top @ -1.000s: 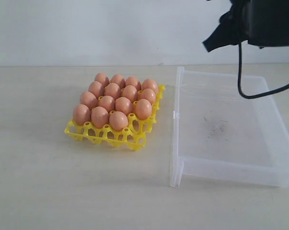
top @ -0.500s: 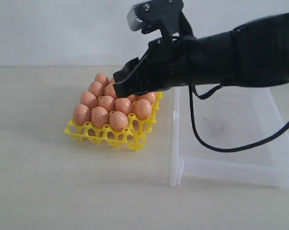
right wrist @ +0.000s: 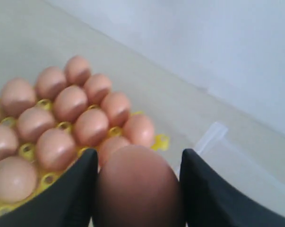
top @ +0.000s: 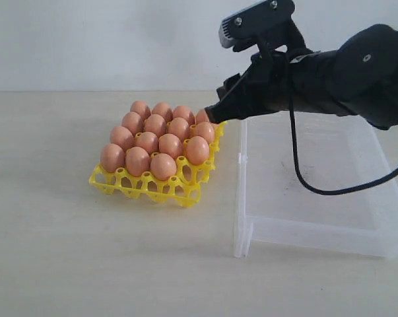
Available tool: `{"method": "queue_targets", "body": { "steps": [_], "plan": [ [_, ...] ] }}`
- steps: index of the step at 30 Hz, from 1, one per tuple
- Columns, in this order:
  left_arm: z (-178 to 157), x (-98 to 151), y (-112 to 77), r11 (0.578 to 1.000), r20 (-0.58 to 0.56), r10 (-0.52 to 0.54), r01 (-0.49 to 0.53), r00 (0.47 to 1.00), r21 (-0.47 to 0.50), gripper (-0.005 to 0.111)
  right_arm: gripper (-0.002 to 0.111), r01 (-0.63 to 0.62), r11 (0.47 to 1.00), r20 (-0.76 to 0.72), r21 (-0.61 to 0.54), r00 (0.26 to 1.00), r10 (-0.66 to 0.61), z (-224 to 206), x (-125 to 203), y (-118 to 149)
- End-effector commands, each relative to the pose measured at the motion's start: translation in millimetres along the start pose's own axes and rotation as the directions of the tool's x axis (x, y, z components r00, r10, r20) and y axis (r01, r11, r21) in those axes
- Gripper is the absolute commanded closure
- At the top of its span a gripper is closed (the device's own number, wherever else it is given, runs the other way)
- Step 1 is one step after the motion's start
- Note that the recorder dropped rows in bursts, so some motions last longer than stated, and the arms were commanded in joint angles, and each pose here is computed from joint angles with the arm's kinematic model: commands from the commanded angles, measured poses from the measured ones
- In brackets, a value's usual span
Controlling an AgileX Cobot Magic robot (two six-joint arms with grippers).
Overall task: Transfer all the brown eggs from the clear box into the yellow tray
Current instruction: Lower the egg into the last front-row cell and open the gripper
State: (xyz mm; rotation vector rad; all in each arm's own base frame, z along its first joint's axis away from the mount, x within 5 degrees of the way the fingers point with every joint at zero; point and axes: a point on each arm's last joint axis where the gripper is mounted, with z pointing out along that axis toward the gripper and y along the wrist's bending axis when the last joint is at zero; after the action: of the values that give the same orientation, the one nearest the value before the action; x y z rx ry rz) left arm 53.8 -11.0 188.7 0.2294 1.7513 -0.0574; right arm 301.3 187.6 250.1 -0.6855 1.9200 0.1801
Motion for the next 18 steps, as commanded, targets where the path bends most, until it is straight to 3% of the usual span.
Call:
{"method": "queue_targets", "body": {
  "steps": [1,5,7,10,14,18],
  "plan": [
    [0,1,-0.3,1.000,0.003,0.003,-0.003,1.000,0.004,0.103,0.109,0.040,0.997,0.077,0.071,0.996,-0.045,14,3,0],
    [0,1,-0.3,1.000,0.003,0.003,-0.003,1.000,0.004,0.103,0.109,-0.007,0.999,0.187,-0.051,0.982,0.016,35,10,16],
    [0,1,-0.3,1.000,0.003,0.003,-0.003,1.000,0.004,0.103,0.109,-0.042,0.984,0.299,-0.170,0.950,0.093,43,11,28],
    [0,1,-0.3,1.000,0.003,0.003,-0.003,1.000,0.004,0.103,0.109,0.006,0.952,0.454,-0.307,0.880,0.140,49,12,42],
    [0,1,-0.3,1.000,0.003,0.003,-0.003,1.000,0.004,0.103,0.109,-0.005,0.949,0.414,-0.316,0.899,0.143,63,29,44],
    [0,1,-0.3,1.000,0.003,0.003,-0.003,1.000,0.004,0.103,0.109,-0.005,0.900,0.388,-0.435,0.901,0.193,72,47,45]
  ]
}}
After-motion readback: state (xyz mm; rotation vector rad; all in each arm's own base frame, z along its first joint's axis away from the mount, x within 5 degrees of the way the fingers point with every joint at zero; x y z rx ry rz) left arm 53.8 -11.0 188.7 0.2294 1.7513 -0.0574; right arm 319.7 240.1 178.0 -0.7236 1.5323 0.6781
